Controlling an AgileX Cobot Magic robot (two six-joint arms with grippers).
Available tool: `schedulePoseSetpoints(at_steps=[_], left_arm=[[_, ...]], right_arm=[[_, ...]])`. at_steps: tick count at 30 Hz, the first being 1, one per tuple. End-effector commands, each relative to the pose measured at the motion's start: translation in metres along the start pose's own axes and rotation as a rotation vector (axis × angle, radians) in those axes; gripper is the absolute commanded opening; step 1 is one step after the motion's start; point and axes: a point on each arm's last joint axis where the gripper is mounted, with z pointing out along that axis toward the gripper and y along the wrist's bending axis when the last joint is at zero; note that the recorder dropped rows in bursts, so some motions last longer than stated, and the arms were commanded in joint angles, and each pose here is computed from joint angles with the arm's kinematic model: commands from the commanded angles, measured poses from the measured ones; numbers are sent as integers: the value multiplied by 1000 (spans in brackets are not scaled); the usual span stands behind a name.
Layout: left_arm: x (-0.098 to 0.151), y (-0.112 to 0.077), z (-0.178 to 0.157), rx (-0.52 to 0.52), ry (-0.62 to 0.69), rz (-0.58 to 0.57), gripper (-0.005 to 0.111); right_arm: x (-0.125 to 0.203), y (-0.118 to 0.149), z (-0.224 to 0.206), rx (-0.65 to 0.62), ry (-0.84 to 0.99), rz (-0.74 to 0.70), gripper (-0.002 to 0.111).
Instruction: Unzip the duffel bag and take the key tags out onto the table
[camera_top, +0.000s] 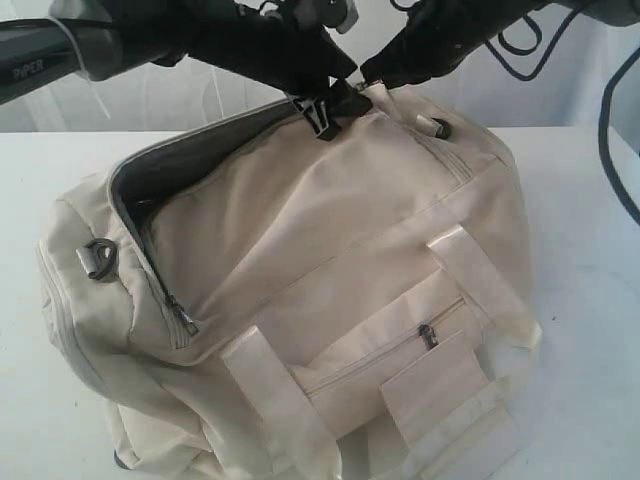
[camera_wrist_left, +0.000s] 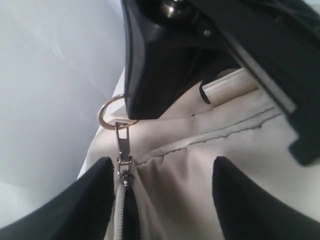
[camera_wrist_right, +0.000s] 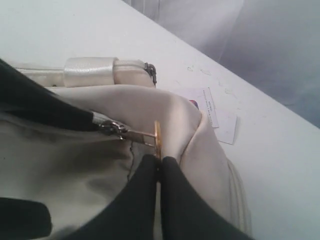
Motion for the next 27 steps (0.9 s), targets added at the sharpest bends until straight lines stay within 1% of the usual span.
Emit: schedulePoseSetpoints(at_steps=[1, 5, 12, 14, 15, 17, 19, 25, 27], left_arm=[[0, 1, 0, -16, 24, 34, 60], [3, 1, 0, -22, 61, 1, 60], [8, 1, -1, -16, 112, 30, 60], [10, 2, -1, -25, 139, 15, 60], [11, 3, -1, -45, 150, -10, 60], [14, 5, -2, -70, 172, -26, 60], [13, 7, -2, -90, 165, -47, 60], [14, 7, 0, -89, 158, -60, 60], [14, 7, 0, -95, 156, -63, 56]], right_arm=[[-5, -3, -11, 7, -34, -19, 0], [-7, -3, -14, 9, -40, -21, 0], [-6, -1, -17, -3, -25, -22, 0], [-7, 0, -20, -8, -22, -24, 0], [-7, 0, -21, -13, -17, -24, 0], [-7, 2, -23, -28, -19, -26, 0], [-9, 3, -25, -33, -24, -35, 0], [-9, 4, -26, -49, -22, -28, 0], [-9, 6, -26, -64, -27, -33, 0]])
